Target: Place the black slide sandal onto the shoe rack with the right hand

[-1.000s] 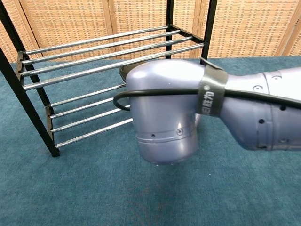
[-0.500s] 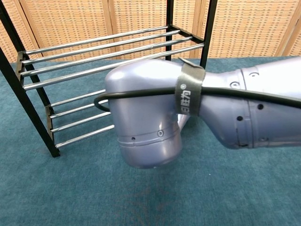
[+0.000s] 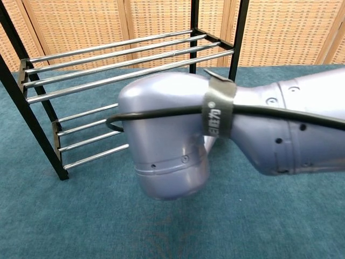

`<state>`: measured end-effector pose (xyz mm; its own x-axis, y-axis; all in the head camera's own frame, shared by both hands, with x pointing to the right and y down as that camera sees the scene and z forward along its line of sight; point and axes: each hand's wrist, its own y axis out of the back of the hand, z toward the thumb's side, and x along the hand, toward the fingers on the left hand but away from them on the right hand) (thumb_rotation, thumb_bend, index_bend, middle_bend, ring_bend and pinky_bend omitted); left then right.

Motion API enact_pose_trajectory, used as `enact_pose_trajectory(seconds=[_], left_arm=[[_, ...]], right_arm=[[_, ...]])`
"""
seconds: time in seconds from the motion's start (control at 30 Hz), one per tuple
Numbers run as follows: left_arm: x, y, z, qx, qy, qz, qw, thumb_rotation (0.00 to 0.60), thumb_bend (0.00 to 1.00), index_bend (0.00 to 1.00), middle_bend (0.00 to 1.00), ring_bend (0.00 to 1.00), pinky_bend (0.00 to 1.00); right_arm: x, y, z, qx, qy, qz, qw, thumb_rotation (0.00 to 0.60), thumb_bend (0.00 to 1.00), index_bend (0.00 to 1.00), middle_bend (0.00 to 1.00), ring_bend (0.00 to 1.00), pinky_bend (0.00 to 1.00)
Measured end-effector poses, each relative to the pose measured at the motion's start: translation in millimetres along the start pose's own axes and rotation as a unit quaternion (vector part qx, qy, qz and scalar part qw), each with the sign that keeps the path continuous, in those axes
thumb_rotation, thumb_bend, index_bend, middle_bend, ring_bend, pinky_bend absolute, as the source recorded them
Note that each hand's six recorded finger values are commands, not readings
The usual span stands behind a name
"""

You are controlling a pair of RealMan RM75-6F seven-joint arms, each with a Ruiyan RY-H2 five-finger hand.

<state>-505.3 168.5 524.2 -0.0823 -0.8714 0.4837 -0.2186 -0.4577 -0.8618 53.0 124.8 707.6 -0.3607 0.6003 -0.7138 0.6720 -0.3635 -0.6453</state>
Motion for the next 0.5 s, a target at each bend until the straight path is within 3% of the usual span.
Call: enact_pose_trajectory(seconds=[0.2, 0.5], left_arm=[[-1.1, 0.2, 1.6, 0.005, -0.001, 0.004, 1.0, 0.6, 0.19, 0.0, 0.0, 0.0, 0.0], [-3.4, -1.8, 5.3, 0.014, 0.0, 0.007, 0.9999, 0.6, 0.19, 0.0, 0.0, 0.0, 0.0]], right_arm=[[-4.0, 13.5, -12.3, 0.014, 0.022, 0.013, 0.9996, 0.6, 0.0, 0.0, 0.0, 0.0, 0.0], [-13.0, 55.8, -43.6, 0.04, 0.09, 0.051, 0.9938, 0.6, 0.0, 0.0, 0.0, 0.0, 0.0]])
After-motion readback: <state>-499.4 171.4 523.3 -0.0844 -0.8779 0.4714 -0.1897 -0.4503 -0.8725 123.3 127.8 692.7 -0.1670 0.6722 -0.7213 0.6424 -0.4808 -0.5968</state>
